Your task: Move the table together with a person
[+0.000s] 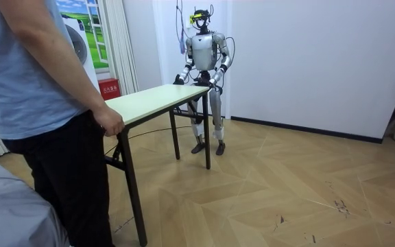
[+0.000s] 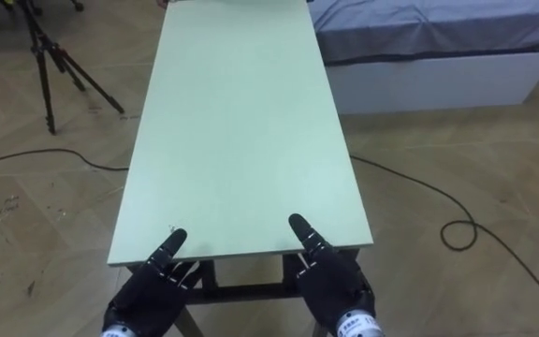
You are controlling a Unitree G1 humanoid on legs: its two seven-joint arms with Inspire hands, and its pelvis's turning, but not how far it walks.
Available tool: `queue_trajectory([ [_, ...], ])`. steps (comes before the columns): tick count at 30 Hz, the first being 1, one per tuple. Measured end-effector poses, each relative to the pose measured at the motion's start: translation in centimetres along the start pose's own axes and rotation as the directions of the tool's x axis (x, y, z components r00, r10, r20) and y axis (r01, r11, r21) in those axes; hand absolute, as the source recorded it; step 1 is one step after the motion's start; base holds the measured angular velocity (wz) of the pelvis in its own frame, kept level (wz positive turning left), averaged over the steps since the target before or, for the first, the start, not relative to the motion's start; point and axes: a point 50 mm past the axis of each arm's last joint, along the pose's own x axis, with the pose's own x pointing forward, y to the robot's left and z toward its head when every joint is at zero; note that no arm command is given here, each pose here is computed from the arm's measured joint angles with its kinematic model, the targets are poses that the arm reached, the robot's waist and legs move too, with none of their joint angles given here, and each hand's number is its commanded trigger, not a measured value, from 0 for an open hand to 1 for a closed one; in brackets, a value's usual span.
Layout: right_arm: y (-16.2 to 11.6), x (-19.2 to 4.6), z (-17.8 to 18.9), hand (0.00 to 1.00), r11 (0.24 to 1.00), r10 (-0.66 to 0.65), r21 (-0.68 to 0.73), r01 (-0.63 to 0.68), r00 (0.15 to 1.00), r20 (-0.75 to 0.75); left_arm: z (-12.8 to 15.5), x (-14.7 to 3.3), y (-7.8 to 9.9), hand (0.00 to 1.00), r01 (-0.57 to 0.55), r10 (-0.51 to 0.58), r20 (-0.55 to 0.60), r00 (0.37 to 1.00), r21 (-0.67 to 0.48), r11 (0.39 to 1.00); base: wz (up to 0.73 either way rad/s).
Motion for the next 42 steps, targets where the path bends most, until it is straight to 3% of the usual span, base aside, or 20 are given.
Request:
queue_trajectory([
  [12, 0.2, 0.2, 0.2, 0.00, 0.999, -0.022, 0.030, 0.022, 1.000, 0.007, -0.2, 0.6, -0.1, 0.00, -0.004, 0.005, 0.007, 1.000, -0.033, 0.999, 0.00],
  [24, 0.7, 0.3, 0.3, 0.00, 0.996, -0.001, 0.085, -0.001, 1.000, 0.021, -0.2, 1.0, -1.2, 0.00, 0.028, -0.021, 0.043, 0.999, -0.184, 0.983, 0.00],
  [25, 0.7, 0.3, 0.3, 0.00, 0.996, 0.000, 0.085, -0.002, 1.000, 0.021, -0.2, 1.0, -1.3, 0.08, 0.032, -0.024, 0.047, 0.999, -0.196, 0.980, 0.00],
  [26, 0.7, 0.3, 0.3, 0.00, 0.996, 0.000, 0.085, -0.002, 1.000, 0.021, -0.2, 1.0, -1.3, 0.25, 0.034, -0.025, 0.048, 0.999, -0.201, 0.979, 0.00],
  [27, 0.7, 0.3, 0.3, 0.06, 0.996, 0.000, 0.085, -0.002, 1.000, 0.021, -0.2, 1.0, -1.3, 0.53, 0.035, -0.025, 0.049, 0.998, -0.203, 0.979, 0.00],
  [28, 0.7, 0.3, 0.3, 1.00, 0.996, 0.000, 0.085, -0.002, 1.000, 0.020, -0.2, 1.0, -1.3, 1.00, 0.035, -0.026, 0.049, 0.998, -0.205, 0.978, 0.00],
  [38, 0.3, 0.4, 0.1, 1.00, 0.994, -0.049, 0.094, 0.047, 0.999, 0.014, -0.2, 1.1, -1.8, 1.00, 0.053, -0.042, 0.053, 0.998, -0.216, 0.975, 0.01],
  [42, 0.3, 0.4, -0.3, 1.00, 0.993, -0.061, 0.101, 0.060, 0.998, 0.010, -0.3, 1.2, -1.6, 1.00, -0.005, 0.014, 0.040, 0.999, -0.219, 0.976, -0.03],
])
